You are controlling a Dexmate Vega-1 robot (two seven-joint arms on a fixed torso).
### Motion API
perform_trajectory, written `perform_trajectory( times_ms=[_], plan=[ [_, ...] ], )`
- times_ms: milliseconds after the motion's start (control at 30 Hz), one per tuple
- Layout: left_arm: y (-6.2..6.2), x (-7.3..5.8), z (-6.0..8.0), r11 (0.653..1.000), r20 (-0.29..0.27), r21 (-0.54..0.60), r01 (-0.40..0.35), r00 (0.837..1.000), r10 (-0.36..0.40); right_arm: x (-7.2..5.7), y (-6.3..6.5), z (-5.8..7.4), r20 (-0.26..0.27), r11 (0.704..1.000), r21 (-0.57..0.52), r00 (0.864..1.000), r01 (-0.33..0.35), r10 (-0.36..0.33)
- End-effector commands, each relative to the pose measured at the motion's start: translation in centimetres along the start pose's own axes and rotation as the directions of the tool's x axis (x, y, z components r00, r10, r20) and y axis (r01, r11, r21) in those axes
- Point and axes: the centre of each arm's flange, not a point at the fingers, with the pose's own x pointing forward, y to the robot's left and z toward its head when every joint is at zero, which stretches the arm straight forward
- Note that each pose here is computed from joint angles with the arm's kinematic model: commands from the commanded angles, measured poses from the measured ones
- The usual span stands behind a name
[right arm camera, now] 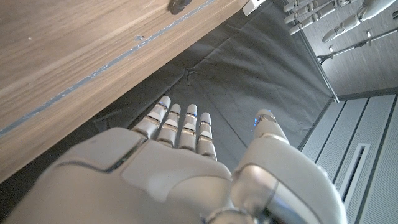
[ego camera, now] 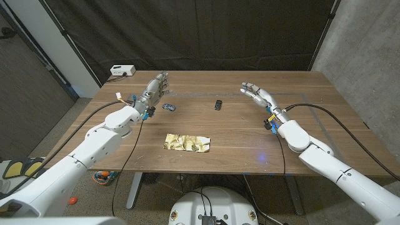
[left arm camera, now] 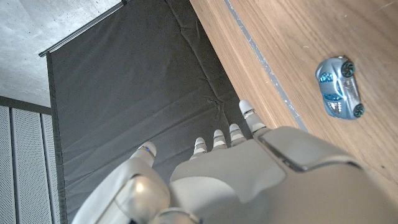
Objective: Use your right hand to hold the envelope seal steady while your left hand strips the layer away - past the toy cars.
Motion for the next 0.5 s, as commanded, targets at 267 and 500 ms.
perform_trajectory(
  times_ms=[267, 500],
  plan=[
    [1.2, -4.1, 0.4, 0.996, 0.006, 0.077, -0.038, 0.999, 0.038, -2.8, 2.3, 2.5, 0.022, 0.983, -0.181, 1.0, 0.006, -0.002],
    [2.2, -5.4, 1.2, 0.981, -0.008, 0.19, -0.029, 0.999, 0.031, -3.4, 3.2, 2.7, 0.014, 0.972, -0.234, 1.0, 0.008, -0.005]
  ],
)
